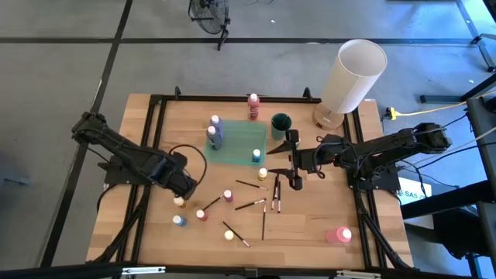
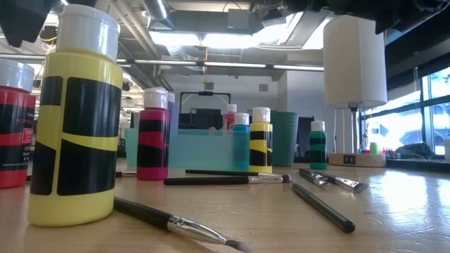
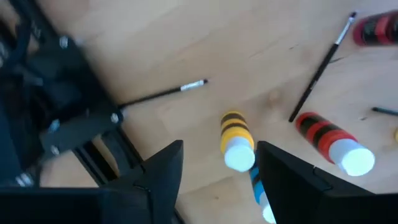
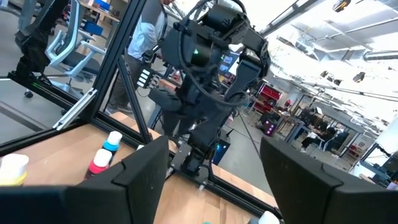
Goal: Pick & Place Paint Supplies
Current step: Put the left small yellow paint bottle into the green bin
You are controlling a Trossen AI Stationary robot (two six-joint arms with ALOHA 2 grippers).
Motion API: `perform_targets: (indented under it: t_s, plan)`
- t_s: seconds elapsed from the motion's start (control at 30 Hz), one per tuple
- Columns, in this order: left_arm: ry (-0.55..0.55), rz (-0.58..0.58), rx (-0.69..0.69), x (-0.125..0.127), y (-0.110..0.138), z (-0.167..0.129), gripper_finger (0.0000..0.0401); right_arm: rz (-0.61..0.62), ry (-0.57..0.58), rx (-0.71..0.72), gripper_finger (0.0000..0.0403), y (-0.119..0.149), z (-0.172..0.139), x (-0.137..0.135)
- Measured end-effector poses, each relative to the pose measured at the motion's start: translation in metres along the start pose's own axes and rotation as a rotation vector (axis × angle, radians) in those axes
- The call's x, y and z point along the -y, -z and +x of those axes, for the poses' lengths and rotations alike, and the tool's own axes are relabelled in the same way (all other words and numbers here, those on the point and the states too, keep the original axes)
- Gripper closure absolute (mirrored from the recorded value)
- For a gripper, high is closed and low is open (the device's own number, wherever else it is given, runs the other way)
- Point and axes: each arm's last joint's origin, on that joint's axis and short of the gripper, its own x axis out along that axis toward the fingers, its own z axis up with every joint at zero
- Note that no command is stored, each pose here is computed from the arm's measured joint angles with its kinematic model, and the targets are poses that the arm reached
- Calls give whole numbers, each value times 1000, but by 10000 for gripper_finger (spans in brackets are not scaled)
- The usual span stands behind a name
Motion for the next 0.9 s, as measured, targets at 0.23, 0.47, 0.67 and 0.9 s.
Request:
perform_targets:
  t_s: [0.23,0.47,0.67,0.9]
  plan:
    - [4,-107,-1,-1,16,-1,215,1,-5,-4,146,0,0,0]
    - [37,-133,-7,2,32,-1,224,0,-3,0,146,0,0,0]
    - [88,104,9,6,35,-1,225,-17,6,18,146,-2,0,1]
    - [26,143,4,17,38,10,227,-23,20,44,146,-4,0,2]
